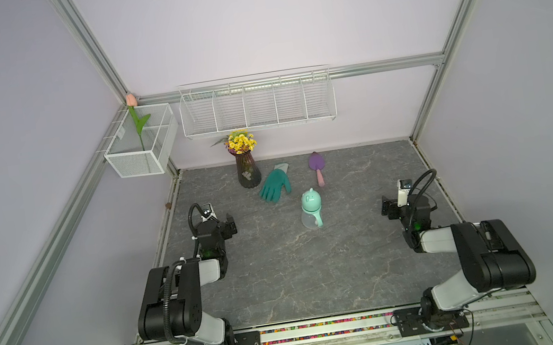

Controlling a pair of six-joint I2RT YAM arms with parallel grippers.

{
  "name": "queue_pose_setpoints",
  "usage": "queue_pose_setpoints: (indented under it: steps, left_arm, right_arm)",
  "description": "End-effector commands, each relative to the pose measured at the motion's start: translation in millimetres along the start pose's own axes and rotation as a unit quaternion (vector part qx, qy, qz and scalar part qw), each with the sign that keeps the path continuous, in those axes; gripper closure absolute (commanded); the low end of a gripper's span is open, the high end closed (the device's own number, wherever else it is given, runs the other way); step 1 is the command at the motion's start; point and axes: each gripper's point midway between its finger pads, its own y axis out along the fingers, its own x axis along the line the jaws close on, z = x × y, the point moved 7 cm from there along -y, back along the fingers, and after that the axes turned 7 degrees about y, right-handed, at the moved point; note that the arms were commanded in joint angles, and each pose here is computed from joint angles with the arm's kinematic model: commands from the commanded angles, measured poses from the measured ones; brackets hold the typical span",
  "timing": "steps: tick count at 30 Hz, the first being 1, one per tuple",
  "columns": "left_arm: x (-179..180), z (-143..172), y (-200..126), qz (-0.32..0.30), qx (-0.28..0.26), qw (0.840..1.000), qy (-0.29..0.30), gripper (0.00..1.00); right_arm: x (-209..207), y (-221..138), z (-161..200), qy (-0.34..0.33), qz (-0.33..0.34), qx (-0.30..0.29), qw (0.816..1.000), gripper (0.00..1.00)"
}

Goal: Assemble the baby bottles
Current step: Reset both arms

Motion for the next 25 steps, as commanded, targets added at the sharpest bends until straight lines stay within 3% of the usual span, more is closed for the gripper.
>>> queue_pose_setpoints:
  steps: [1, 25]
  left_arm:
    - [3.9, -10.6, 1.3, -0.011, -0.015, 1.000, -0.013, 0.01]
    - [3.7, -10.4, 1.4, -0.010, -0.015, 1.000, -0.012, 0.01]
  right_arm:
    - [0.7, -1.4, -5.2, -0.007, -0.006, -0.020, 1.000, 0.11]
    - [2.6, -1.2, -5.3, -0.014, 0.001, -0.020, 1.000, 0.11]
